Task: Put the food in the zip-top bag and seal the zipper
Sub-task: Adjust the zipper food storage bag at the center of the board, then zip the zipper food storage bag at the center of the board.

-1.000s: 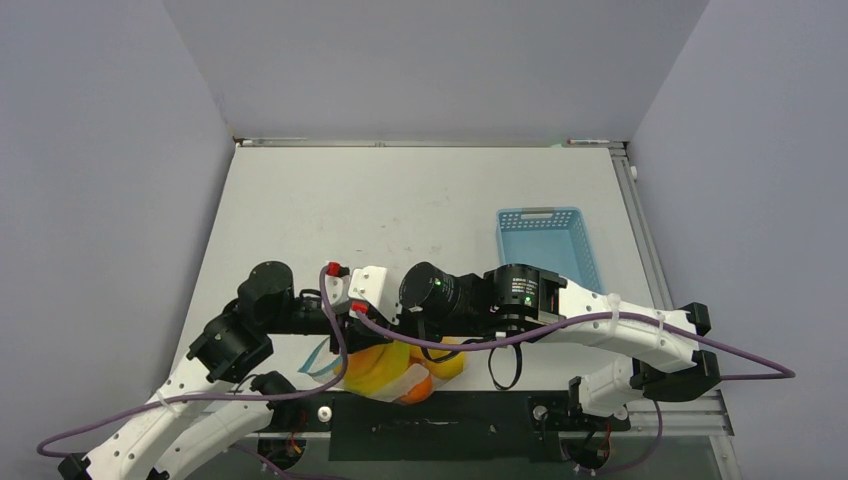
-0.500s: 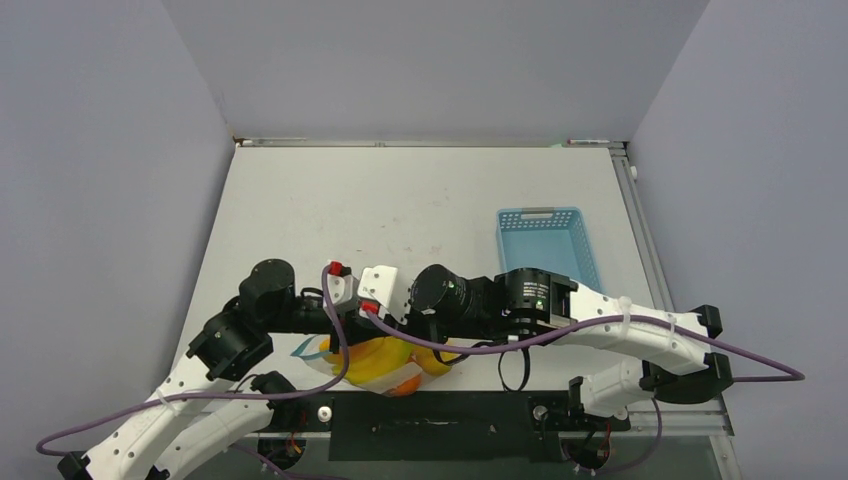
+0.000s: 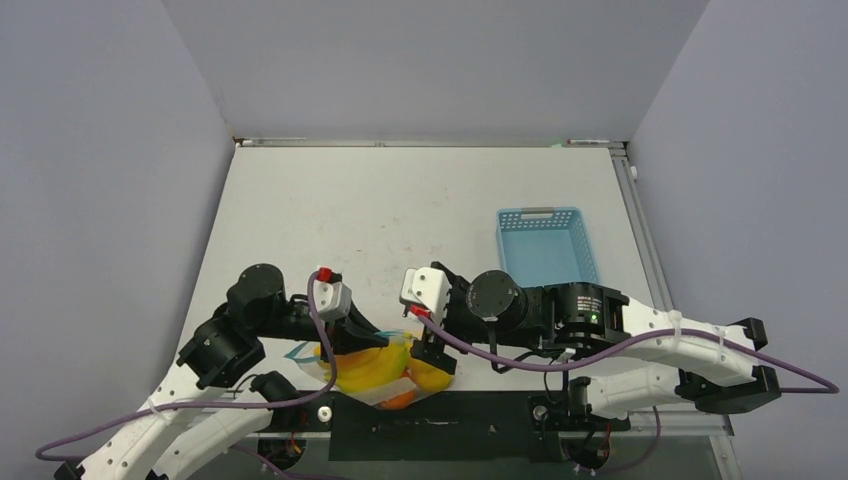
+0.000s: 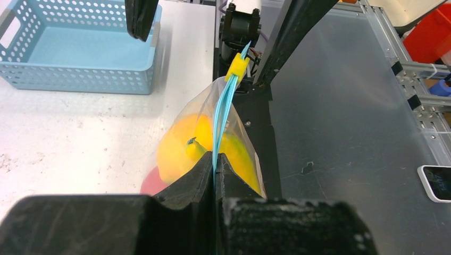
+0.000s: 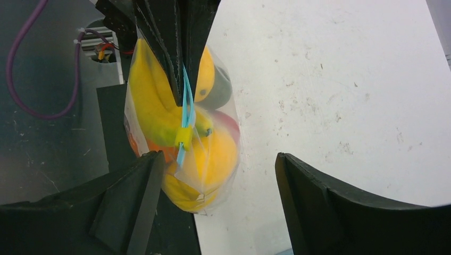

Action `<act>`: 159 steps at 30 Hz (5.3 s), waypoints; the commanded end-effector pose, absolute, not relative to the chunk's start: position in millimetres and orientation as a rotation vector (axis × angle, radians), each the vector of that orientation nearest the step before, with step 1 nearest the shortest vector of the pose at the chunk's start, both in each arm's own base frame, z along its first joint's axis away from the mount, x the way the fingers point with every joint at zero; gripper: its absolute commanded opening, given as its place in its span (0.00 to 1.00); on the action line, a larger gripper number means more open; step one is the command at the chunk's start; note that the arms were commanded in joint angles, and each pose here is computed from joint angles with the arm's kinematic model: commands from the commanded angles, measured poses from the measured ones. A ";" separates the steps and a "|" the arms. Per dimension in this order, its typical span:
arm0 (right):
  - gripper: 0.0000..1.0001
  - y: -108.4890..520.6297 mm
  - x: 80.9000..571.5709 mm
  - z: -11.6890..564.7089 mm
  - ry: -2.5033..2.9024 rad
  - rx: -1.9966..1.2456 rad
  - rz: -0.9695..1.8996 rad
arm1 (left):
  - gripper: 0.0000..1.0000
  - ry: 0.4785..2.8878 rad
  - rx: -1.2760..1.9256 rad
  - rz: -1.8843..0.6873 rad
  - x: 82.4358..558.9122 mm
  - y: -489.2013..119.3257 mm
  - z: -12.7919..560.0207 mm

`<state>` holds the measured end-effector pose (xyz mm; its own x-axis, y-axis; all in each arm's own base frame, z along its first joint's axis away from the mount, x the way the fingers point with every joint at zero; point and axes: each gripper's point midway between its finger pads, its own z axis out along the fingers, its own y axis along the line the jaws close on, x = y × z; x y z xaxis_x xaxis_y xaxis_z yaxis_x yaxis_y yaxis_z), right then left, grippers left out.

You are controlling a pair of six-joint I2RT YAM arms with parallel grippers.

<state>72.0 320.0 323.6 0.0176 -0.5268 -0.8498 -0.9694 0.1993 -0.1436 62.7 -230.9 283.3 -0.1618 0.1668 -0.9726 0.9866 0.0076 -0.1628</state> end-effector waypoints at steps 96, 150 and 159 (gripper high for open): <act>0.05 364.1 52.6 327.5 1.544 -1.368 0.892 | 0.23 1.323 1.175 -1.365 58.9 -241.8 315.6; 0.10 327.4 66.0 377.9 1.446 -1.148 0.916 | 0.00 1.360 1.207 -1.348 58.1 -239.9 309.1; 0.58 337.2 51.9 348.5 1.482 -1.326 0.905 | 0.00 1.384 1.239 -1.337 57.8 -239.4 309.5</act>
<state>62.6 331.7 344.1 -0.0133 -0.2969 -0.9548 -0.9755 0.2137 -0.0528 60.6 -240.8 287.4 -0.2370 0.1329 -0.9624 0.9698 -0.0270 -0.2426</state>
